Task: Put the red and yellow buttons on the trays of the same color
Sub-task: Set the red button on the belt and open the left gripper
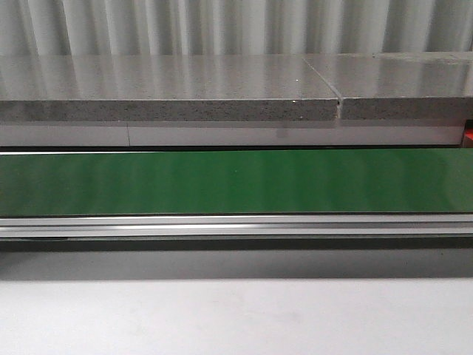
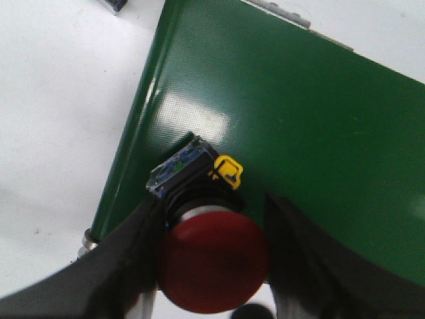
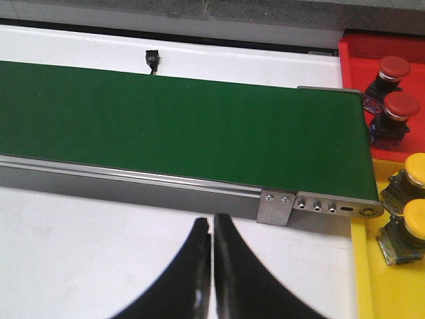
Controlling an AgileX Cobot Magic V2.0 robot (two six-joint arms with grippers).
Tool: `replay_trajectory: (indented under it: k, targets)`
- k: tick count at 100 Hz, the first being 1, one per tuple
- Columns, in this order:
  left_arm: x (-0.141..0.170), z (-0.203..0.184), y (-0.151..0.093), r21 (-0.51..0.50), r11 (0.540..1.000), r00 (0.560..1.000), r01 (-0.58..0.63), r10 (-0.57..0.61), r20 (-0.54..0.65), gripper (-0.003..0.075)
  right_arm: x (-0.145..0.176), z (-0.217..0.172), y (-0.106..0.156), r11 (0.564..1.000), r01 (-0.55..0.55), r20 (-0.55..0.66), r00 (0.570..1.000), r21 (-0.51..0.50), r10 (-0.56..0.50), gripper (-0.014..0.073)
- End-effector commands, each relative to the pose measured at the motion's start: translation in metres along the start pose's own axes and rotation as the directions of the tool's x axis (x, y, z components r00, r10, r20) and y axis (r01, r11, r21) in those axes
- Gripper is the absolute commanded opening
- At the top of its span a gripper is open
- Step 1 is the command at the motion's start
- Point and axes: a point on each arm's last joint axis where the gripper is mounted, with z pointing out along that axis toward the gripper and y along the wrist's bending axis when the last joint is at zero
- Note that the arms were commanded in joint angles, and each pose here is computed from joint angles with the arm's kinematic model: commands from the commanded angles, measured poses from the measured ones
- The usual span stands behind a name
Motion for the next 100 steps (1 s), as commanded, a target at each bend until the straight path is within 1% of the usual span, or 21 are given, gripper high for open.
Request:
replay_trajectory:
  k: [1, 8, 13, 18, 20, 23, 25, 30, 37, 50, 61, 70, 76, 87, 100]
  targets:
    - [-0.004, -0.019, -0.008, 0.030, 0.999, 0.997, -0.020, 0.018, 0.078, 0.0215, -0.012, -0.003, 0.000, 1.000, 0.001, 0.080, 0.997, 0.000, -0.001, 0.0023]
    - [-0.006, -0.019, -0.008, 0.031, 0.999, 0.995, -0.020, 0.017, 0.096, 0.0265, -0.012, -0.003, 0.000, 1.000, 0.001, 0.080, 0.997, 0.000, -0.001, 0.0023]
    - [-0.006, -0.019, -0.008, 0.034, 0.999, 0.995, -0.018, 0.015, 0.101, 0.0339, -0.012, -0.003, 0.000, 1.000, 0.001, 0.080, 0.997, 0.000, -0.001, 0.0023]
    - [-0.006, -0.019, -0.009, 0.041, 0.999, 0.995, -0.015, 0.011, 0.104, 0.0445, -0.012, -0.003, 0.000, 1.000, 0.001, 0.080, 0.997, 0.000, -0.001, 0.0023]
    - [-0.006, -0.019, -0.009, 0.043, 0.999, 0.994, -0.014, 0.010, 0.106, 0.0472, -0.012, -0.003, 0.000, 1.000, 0.001, 0.080, 0.997, 0.000, -0.001, 0.0023]
    - [-0.007, -0.019, -0.009, 0.043, 0.999, 0.994, -0.014, 0.010, 0.109, 0.0533, -0.012, -0.003, 0.000, 1.000, 0.001, 0.080, 0.997, 0.000, -0.001, 0.0023]
    - [-0.007, -0.019, -0.009, 0.043, 0.999, 0.994, -0.014, 0.009, 0.111, 0.0563, -0.012, -0.003, 0.000, 1.000, 0.001, 0.080, 0.997, 0.000, -0.001, 0.0023]
    - [-0.008, -0.019, -0.009, 0.043, 0.999, 0.992, -0.016, 0.011, 0.126, 0.0604, -0.012, -0.003, 0.000, 1.000, 0.001, 0.080, 0.997, 0.000, -0.001, 0.0023]
    - [-0.011, -0.023, -0.011, 0.052, 0.998, 0.984, -0.030, 0.020, 0.178, 0.0606, -0.012, -0.003, 0.000, 1.000, 0.001, 0.080, 0.997, 0.000, -0.001, 0.0023]
    - [-0.012, -0.042, -0.014, 0.070, 0.997, 0.957, -0.037, 0.015, 0.289, 0.0599, -0.012, -0.003, 0.000, 1.000, 0.001, 0.080, 0.997, 0.000, -0.001, 0.0023]
    - [-0.008, -0.054, -0.013, 0.059, 0.997, 0.945, -0.046, 0.024, 0.326, 0.0599, -0.012, -0.003, 0.000, 1.000, 0.001, 0.080, 0.997, 0.000, -0.001, 0.0023]
    - [-0.006, -0.060, -0.007, 0.048, 0.998, 0.947, -0.033, 0.016, 0.322, 0.0599, -0.012, -0.003, 0.000, 1.000, 0.001, 0.080, 0.997, 0.000, -0.001, 0.0023]
    - [-0.003, -0.062, -0.002, 0.044, 0.999, 0.956, -0.014, 0.000, 0.293, 0.0599, -0.012, -0.003, 0.000, 1.000, 0.001, 0.080, 0.997, 0.000, -0.001, 0.0023]
    - [0.004, -0.063, 0.014, 0.031, 0.999, 0.976, 0.036, -0.042, 0.213, 0.0599, -0.012, -0.003, 0.000, 1.000, 0.001, 0.080, 0.997, 0.000, -0.001, 0.0023]
    - [0.007, -0.066, 0.035, 0.009, 0.994, 0.979, 0.105, -0.105, 0.174, 0.0599, -0.012, -0.003, 0.000, 1.000, 0.001, 0.080, 0.997, 0.000, -0.001, 0.0023]
